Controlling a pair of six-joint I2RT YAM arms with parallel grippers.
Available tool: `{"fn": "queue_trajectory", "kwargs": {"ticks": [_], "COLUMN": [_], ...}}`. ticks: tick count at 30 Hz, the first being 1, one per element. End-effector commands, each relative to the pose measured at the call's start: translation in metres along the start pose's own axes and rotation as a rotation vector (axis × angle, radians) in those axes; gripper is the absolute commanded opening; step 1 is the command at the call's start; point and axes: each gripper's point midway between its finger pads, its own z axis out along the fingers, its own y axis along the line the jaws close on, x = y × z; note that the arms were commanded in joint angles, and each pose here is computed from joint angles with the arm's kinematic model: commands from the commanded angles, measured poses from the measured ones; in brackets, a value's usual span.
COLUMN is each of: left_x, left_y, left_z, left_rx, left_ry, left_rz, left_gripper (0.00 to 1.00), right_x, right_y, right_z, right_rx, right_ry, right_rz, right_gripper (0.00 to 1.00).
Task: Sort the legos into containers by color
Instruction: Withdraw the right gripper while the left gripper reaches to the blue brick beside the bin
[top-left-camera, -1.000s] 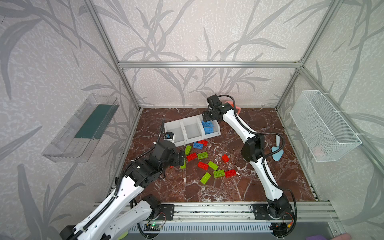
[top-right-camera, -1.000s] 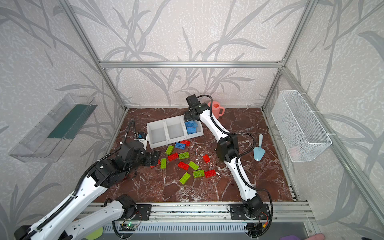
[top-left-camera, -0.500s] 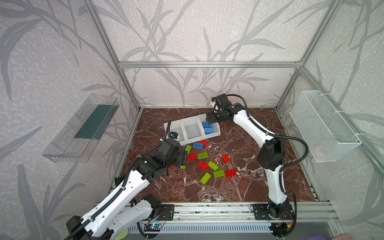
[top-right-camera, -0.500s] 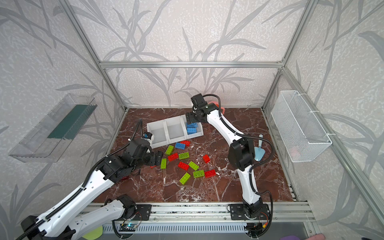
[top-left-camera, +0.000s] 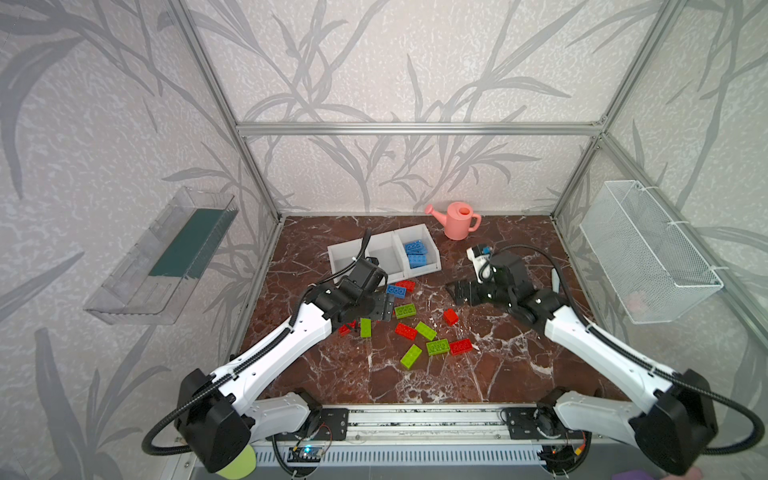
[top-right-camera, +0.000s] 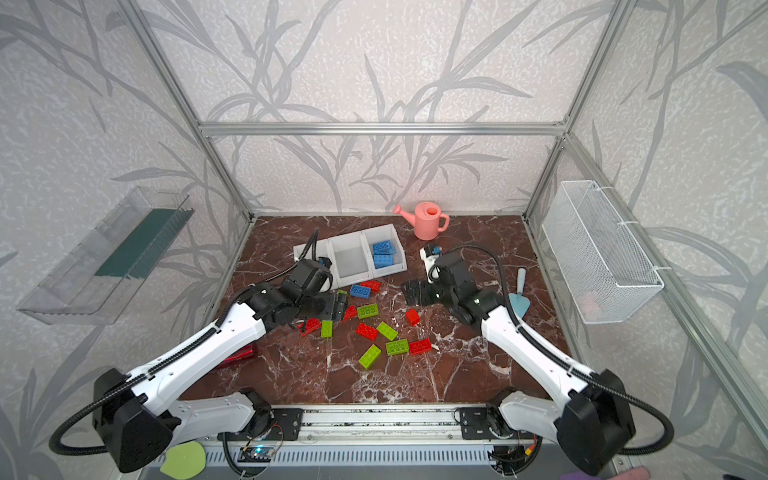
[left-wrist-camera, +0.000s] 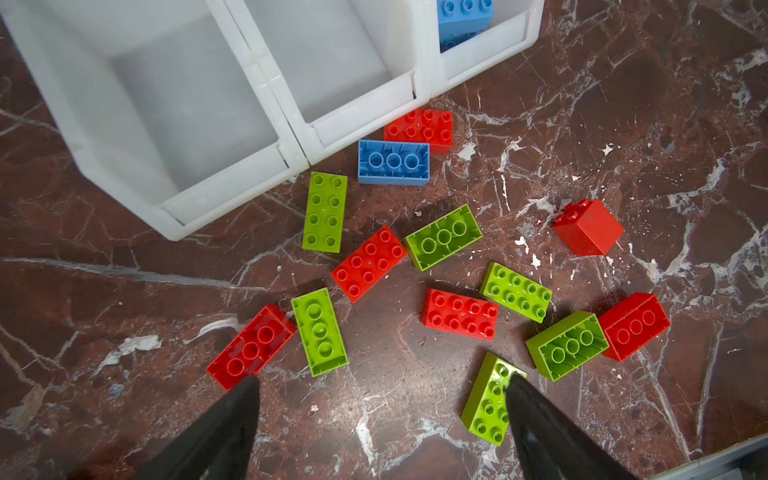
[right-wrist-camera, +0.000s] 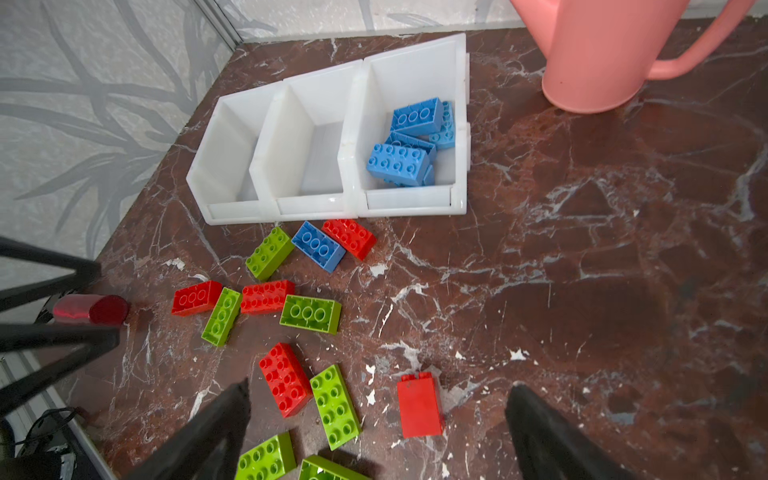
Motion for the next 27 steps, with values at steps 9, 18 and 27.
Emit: {"fn": "queue_trajectory", "kwargs": {"ticks": [9, 18, 27], "left_x": [-0.031, -0.039, -0.046], "left_y": [-0.025, -0.025, -0.021], "left_z": [0.059, 0.116, 0.155], "left_rx": [-0.006, -0.087, -0.118], "left_ry": [0.059, 0.142, 0.179], "left_rz": [0.018, 0.065, 0.069], "left_gripper": [0.92, 0.9, 0.89], "right_x": [0.063, 0.081, 0.083], "right_y": [-0.007, -0.021, -0.018], "right_z": [-0.012, -0.009, -0.004], "right_rx": [-0.104, -0.09, -0.112], "right_ry": [-0.085, -0.143, -0.133], "right_rz": [0.1, 0.112, 0.125], "right_gripper": [0.97, 0.97, 0.97]}}
